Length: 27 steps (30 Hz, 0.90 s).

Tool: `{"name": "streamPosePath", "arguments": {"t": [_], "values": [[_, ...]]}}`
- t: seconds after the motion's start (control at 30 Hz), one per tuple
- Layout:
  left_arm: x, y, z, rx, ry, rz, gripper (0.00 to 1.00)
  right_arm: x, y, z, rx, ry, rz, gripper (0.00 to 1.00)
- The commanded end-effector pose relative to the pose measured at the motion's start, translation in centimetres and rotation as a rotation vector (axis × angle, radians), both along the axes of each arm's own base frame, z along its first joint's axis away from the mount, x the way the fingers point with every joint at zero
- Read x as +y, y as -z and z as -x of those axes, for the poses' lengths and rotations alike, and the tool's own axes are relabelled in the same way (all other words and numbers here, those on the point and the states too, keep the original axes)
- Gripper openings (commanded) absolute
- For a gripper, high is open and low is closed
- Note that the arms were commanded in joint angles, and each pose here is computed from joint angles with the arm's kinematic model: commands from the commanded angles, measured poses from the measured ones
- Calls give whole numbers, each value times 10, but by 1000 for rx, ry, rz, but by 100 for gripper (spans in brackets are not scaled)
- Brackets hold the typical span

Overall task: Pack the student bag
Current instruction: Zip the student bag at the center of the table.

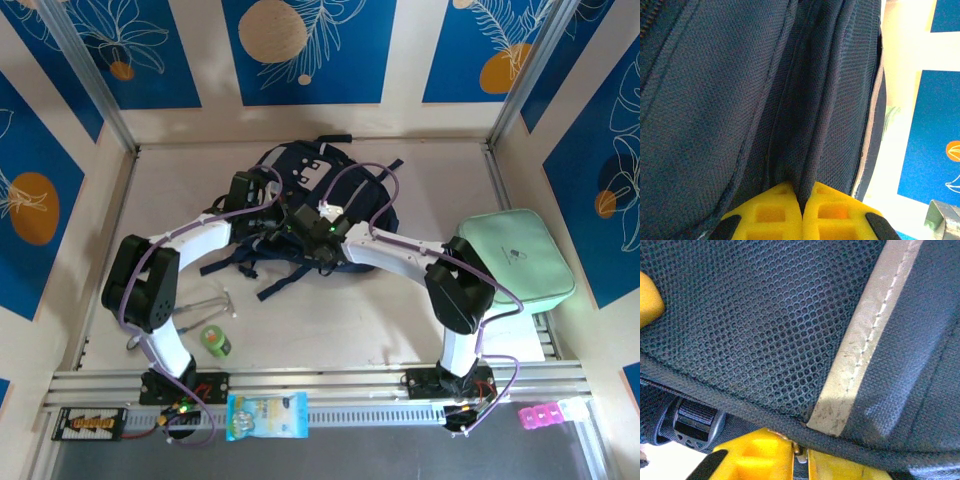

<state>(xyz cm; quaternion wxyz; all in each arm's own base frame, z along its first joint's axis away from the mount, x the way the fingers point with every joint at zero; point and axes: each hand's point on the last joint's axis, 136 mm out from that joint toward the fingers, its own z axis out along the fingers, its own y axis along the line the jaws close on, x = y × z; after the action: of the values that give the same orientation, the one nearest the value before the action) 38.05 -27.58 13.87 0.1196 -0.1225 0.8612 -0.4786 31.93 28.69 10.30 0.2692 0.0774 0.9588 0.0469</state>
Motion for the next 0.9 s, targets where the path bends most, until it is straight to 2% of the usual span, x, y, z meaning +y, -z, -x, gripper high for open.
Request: {"name": "streamPosePath", "arguments": {"t": [0.0,0.23,0.37,0.57,0.87], "values": [[-12,-38,-3,-116,49,53,0,-18,-4,0,-36,-14,87,11],[-3,-34,-9,-123,39,19,0,-57,-7,17,-57,-37,117,10],[3,-27,-10,-119,42,-9,0,-70,-5,23,-36,-108,40,12],[1,-26,-11,-119,61,-16,0,-51,-17,15,-55,-297,-25,16],[0,-27,-9,-116,76,-11,0,-54,-15,-1,-60,-357,-10,20]]}}
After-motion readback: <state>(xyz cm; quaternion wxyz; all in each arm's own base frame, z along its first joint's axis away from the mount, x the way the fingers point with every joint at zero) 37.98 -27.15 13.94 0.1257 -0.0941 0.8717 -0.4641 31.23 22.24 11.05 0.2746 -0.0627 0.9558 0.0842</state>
